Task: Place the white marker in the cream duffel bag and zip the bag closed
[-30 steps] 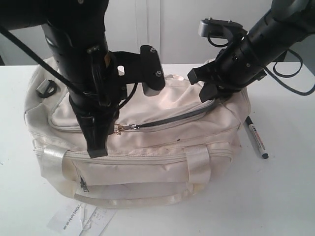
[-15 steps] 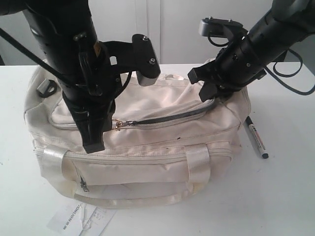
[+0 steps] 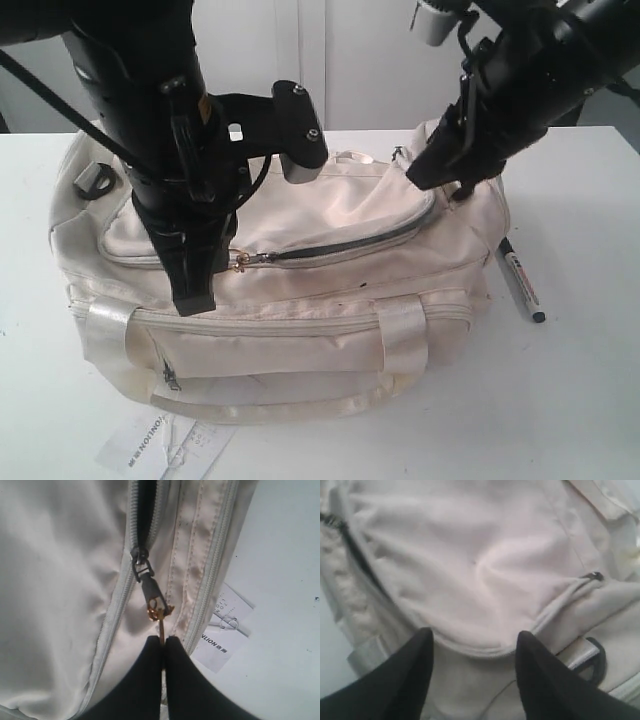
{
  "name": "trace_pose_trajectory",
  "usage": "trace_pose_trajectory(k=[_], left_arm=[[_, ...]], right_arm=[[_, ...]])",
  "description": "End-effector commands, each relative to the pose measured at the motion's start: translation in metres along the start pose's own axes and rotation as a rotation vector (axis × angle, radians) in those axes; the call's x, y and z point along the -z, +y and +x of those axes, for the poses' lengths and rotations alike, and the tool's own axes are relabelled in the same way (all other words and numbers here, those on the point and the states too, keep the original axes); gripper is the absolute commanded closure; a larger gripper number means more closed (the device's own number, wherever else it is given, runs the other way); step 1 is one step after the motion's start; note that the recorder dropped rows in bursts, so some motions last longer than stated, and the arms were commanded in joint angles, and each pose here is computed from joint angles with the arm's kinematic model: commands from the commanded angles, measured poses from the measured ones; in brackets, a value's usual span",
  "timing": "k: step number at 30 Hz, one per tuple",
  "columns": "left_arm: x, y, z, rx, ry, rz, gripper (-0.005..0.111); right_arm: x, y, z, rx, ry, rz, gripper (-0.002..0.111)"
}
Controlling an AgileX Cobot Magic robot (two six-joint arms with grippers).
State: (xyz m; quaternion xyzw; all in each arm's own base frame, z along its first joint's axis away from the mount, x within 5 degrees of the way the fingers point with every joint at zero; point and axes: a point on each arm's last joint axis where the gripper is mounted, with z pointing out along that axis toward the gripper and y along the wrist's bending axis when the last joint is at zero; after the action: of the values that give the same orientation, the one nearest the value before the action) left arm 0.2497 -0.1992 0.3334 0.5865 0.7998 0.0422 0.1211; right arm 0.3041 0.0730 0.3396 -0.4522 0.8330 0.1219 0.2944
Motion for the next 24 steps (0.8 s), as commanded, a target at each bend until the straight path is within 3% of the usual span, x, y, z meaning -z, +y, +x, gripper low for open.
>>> trace_pose_trajectory(k=[1,5,6,24], left_arm=[[0.000,-0.006,0.008,0.012,0.077,0.062,0.107],[0.000,-0.006,0.008,0.013,0.076,0.063,0.107],[0.000,-0.006,0.008,0.013,0.076,0.063,0.107],[0.000,-0.008,0.007,0.019,0.060,0.089,0.107]], right_arm=[[-0.008,0.013,0.009,0.179,-0.023,-0.118,0.059],[-0.020,0.025,0.006,0.531,-0.213,-0.193,0.059],[-0.022,0.026,0.005,0.553,-0.257,-0.199,0.059],[-0.078,0.024,0.007,0.466,-0.282,-0.278,0.059]])
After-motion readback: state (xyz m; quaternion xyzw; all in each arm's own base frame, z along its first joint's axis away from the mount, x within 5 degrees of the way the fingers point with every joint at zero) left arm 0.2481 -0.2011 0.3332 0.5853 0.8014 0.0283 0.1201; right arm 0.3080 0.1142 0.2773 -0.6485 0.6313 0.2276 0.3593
